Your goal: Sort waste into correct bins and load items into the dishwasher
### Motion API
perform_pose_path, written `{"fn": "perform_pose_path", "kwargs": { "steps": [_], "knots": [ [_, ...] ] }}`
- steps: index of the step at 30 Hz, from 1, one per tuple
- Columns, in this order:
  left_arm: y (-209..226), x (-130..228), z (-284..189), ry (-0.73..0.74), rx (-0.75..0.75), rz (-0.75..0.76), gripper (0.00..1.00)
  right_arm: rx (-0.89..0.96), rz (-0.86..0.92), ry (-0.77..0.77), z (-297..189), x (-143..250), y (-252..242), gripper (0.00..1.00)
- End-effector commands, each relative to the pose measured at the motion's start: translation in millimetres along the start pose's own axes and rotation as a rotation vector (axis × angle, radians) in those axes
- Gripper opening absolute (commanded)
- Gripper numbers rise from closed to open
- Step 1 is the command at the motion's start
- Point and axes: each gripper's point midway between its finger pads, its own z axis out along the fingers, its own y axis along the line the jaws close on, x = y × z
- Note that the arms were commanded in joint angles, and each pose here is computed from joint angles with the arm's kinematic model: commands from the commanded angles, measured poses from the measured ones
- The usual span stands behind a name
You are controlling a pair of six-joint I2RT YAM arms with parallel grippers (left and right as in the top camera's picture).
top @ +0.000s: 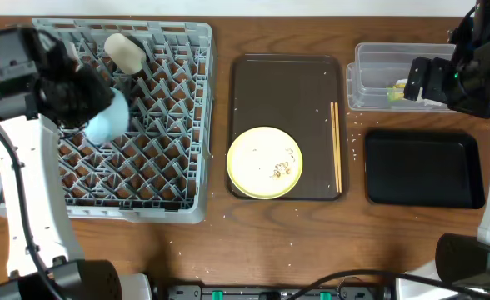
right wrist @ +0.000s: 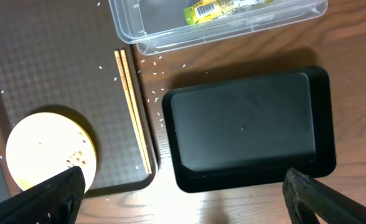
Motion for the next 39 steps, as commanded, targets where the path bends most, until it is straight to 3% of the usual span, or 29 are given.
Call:
{"fn": "perform_pose_path", "kwargs": {
  "steps": [1, 9, 18, 23, 39],
  "knots": [
    [-4.4, 15.7, 9.5, 0.099, 0.145, -0.082, 0.07, 0.003, -0.014, -0.024, -8.8, 0.8, -1.6, 0.99],
    [44.0, 14.5, 7.1, 0.098, 0.189, -0.259, 0.08, 0.003, -0.014, -0.025, -8.9, 0.8, -1.6, 0.99],
    [60.9, 4.8, 15.5, 0.056, 0.506, -0.351, 0.07, 0.002, -0.013, -0.024, -8.8, 0.8, -1.5, 0.99],
    [58.6, -14.6, 19.2, 0.013, 0.655, -0.289, 0.08, 0.002, -0.013, -0.024, -8.8, 0.8, -1.5, 0.99],
    [102.3, -25.4, 8.9, -0.044, 0.637, -0.417, 0.08, 0.002, -0.013, -0.024, -8.8, 0.8, -1.5, 0.99]
  ]
}}
